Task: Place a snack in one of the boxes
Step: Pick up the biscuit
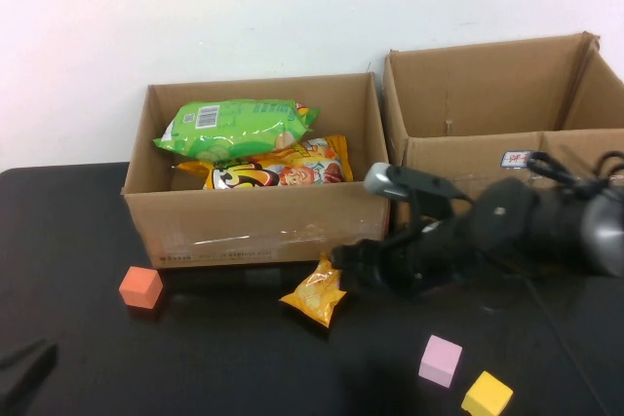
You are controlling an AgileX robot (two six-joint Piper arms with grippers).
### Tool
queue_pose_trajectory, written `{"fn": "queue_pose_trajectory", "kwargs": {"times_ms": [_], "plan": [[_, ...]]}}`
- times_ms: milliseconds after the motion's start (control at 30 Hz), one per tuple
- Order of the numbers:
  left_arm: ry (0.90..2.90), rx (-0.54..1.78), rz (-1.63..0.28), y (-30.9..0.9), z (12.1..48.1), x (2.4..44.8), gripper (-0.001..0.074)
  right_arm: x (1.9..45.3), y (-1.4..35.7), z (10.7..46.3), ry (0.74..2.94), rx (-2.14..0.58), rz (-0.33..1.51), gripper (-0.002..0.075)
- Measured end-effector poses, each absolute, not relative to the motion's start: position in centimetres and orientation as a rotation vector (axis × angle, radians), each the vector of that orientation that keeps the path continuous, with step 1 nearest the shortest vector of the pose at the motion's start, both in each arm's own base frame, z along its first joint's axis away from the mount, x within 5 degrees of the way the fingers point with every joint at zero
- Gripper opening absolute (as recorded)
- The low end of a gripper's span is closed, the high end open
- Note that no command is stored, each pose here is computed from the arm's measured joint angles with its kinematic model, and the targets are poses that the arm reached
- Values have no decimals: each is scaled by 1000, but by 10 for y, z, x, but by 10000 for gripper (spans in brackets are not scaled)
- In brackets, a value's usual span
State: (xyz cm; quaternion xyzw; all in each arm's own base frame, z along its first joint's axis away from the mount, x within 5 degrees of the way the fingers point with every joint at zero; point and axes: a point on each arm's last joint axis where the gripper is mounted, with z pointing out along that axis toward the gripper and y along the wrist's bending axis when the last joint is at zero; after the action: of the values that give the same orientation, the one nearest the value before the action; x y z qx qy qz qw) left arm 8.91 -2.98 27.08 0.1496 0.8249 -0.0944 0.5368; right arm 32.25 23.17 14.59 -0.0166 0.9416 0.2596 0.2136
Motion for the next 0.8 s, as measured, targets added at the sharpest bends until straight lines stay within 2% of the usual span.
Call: {"fn": "queue_pose_trajectory", "kwargs": {"times_ms": [133, 233, 800], "plan": [[1843, 316, -186, -26, 270, 77, 8, 341, 245, 131, 2625, -28, 737, 470], [1803, 300, -172, -24, 265, 72, 8, 350, 252, 123, 2628, -12, 753, 504], [1754, 276, -146, -21, 262, 71, 8, 361, 268, 74, 2628, 0, 666, 503]]}}
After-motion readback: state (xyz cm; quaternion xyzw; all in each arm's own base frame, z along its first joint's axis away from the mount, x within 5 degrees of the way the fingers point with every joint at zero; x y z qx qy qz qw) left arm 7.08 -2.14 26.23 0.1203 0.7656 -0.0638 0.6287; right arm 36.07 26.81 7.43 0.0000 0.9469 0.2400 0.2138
